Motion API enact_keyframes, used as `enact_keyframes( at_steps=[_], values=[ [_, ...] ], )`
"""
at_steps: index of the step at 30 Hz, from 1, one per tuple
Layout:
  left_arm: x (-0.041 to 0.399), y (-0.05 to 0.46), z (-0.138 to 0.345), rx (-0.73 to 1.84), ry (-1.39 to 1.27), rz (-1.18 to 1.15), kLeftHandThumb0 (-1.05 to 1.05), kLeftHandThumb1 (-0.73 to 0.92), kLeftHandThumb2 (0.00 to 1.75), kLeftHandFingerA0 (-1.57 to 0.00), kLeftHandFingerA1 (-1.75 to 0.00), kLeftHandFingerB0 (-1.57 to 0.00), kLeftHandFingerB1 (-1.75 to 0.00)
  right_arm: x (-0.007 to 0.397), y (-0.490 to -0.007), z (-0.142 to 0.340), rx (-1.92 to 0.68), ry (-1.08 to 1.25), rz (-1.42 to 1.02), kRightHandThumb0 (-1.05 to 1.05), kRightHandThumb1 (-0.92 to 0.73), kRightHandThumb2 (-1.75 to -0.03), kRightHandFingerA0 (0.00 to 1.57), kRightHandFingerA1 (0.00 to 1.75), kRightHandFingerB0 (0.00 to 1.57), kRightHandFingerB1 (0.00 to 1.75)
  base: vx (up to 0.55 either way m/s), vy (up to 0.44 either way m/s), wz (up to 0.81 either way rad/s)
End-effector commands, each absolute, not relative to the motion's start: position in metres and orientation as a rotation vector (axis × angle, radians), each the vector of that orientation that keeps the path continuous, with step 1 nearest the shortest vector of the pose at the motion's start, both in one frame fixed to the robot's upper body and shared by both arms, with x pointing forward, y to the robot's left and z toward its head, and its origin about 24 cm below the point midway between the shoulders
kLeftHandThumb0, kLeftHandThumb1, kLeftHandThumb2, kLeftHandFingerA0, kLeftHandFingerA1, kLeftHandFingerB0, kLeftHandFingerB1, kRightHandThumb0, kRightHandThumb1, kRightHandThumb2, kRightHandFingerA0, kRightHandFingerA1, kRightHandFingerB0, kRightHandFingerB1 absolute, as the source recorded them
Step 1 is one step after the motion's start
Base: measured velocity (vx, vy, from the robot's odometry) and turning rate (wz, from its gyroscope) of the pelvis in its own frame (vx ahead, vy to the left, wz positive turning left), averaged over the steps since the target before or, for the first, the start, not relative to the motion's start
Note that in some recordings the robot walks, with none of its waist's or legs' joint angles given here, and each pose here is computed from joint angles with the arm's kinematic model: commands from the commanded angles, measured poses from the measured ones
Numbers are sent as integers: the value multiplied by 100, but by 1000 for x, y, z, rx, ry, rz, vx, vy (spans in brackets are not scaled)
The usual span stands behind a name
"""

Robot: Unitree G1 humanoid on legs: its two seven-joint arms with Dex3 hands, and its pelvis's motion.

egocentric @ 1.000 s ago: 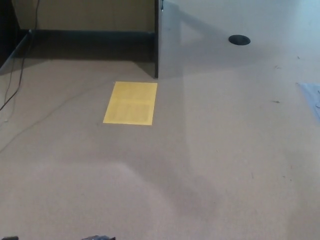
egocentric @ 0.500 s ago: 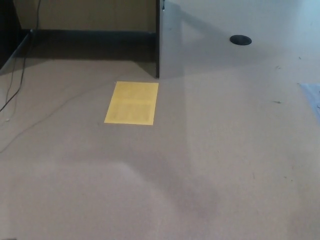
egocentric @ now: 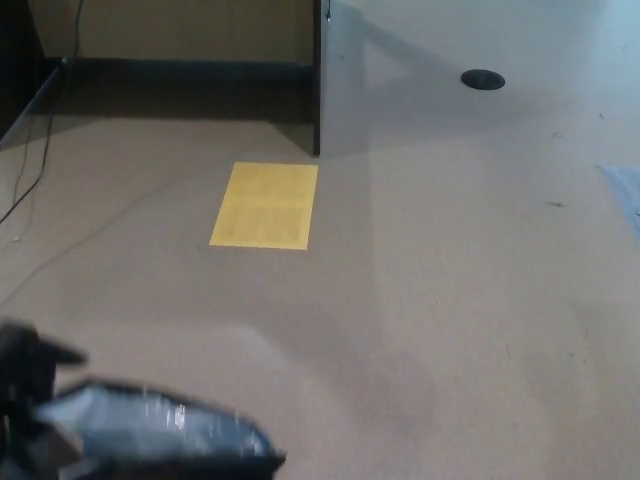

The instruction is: A person is holding a plastic bag and the robot extends its left hand to grab the bag by hooking its thumb into the holes at the top and brings its hand down by its side. Then it extends its arm again to hand the plastic bag back to the person.

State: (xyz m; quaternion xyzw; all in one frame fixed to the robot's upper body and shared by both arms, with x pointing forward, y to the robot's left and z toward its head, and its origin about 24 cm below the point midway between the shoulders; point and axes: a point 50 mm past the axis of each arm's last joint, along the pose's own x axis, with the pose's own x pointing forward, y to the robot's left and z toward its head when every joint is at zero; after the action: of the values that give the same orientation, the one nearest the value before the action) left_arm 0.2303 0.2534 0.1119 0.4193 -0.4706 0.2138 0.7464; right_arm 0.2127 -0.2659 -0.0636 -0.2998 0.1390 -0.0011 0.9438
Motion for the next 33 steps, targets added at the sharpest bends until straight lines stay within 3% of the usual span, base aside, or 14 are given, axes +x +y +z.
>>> enact_keyframes(
  at_steps=[1,4,5,9,10,11,12,16,17,18,30,31,32,33],
  values=[
    [251,253,159,884,-1094,536,-2,55,104,-92,-167,-81,-116,214,-272,-61,-609,289,-30,-32,-69,-60,84,54,58,44,0,0,0],
    [261,243,186,876,-1165,553,-1,57,99,-95,-163,-82,-119,215,-273,-60,-622,283,-29,-32,-69,-61,85,54,58,44,0,0,0],
    [264,240,193,871,-1180,557,-3,50,102,-110,-156,-89,-118,216,-273,-59,-625,280,-29,-32,-69,-60,85,54,58,44,0,0,0],
    [275,221,224,836,-1266,543,-5,56,101,-96,-168,-85,-115,217,-275,-58,-625,282,-33,-30,-69,-60,83,53,57,44,0,0,0],
    [277,209,237,817,-1301,541,-7,51,103,-115,-154,-90,-118,216,-277,-57,-627,284,-34,-28,-68,-60,84,54,58,44,0,0,0],
    [279,205,242,822,-1310,547,-7,51,103,-115,-154,-90,-118,217,-277,-56,-625,278,-37,-28,-68,-60,84,54,58,44,0,0,0],
    [278,199,248,823,-1320,535,-7,57,103,-96,-172,-81,-128,214,-276,-58,-619,278,-37,-28,-68,-60,85,55,59,45,0,0,0],
    [277,181,263,780,-1345,496,-6,54,107,-103,-167,-87,-123,205,-275,-63,-645,294,-15,-29,-69,-60,86,53,61,45,0,0,0],
    [278,177,267,784,-1361,488,-6,52,114,-125,-135,-90,-109,204,-274,-64,-646,290,-11,-31,-68,-61,86,54,60,45,0,0,0],
    [279,172,272,786,-1372,481,-7,57,102,-96,-167,-83,-121,204,-274,-65,-639,296,-10,-29,-69,-59,86,53,62,44,0,0,0],
    [297,121,308,796,-1456,405,-15,73,70,-97,-165,-74,-123,197,-273,-70,-638,326,3,-27,-68,-60,87,54,64,46,0,0,0],
    [298,118,309,798,-1455,400,-15,73,70,-97,-165,-74,-123,195,-273,-71,-639,327,5,-27,-68,-60,87,54,64,46,0,0,0],
    [299,111,312,802,-1468,397,-16,55,100,-124,-136,-79,-111,193,-273,-71,-642,321,8,-28,-67,-59,88,54,64,46,0,0,0],
    [301,107,315,803,-1472,398,-17,56,103,-123,-136,-80,-112,192,-273,-71,-642,319,9,-29,-67,-60,88,55,65,46,0,0,0]
  ],
)
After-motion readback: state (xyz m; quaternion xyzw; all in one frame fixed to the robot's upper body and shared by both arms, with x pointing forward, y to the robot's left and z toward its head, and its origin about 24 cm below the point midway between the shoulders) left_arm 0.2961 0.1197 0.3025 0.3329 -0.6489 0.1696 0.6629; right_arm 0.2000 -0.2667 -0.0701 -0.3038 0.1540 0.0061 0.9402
